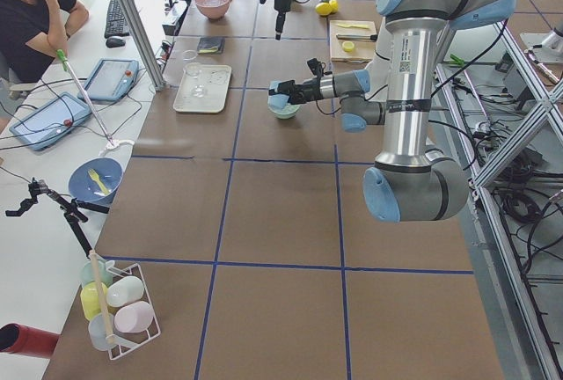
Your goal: Pour ice into bowl
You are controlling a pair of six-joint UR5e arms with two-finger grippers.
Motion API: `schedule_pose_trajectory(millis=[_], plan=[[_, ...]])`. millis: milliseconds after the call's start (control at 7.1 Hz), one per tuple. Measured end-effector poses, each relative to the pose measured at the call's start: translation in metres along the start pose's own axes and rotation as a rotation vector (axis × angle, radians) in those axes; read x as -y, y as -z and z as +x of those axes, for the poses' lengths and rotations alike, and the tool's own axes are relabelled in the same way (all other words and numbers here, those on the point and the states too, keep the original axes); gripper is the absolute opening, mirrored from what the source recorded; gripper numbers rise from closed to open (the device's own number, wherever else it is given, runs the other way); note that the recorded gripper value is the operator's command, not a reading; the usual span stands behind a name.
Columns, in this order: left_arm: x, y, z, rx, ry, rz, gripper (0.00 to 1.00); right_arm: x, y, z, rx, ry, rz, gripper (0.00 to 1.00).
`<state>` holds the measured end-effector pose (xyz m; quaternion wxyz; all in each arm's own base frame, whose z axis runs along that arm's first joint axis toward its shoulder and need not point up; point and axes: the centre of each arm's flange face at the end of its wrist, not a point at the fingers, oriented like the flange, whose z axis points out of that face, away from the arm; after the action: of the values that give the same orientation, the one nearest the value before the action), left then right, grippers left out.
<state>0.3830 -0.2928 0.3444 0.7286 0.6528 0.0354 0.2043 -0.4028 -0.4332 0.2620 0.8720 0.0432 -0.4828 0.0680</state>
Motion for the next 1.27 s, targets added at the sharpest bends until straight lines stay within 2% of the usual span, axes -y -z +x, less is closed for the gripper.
schedule_pose_trajectory(millis=[282,705,986,1268], plan=[[-0.025,0.000,-0.009,-0.085,0.309,-0.011,0.00,0.000,0.001,-0.004,0.004,0.002,0.001,1.00],[-0.067,-0.007,-0.011,-0.163,0.732,-0.130,0.00,-0.002,0.000,-0.019,0.018,-0.028,-0.003,1.00],[-0.099,-0.019,-0.015,-0.119,0.857,-0.189,0.00,-0.006,-0.013,-0.045,0.029,-0.052,-0.018,1.00],[-0.126,-0.047,-0.050,-0.009,0.906,-0.204,0.00,-0.010,-0.035,-0.085,0.033,-0.076,-0.027,1.00]])
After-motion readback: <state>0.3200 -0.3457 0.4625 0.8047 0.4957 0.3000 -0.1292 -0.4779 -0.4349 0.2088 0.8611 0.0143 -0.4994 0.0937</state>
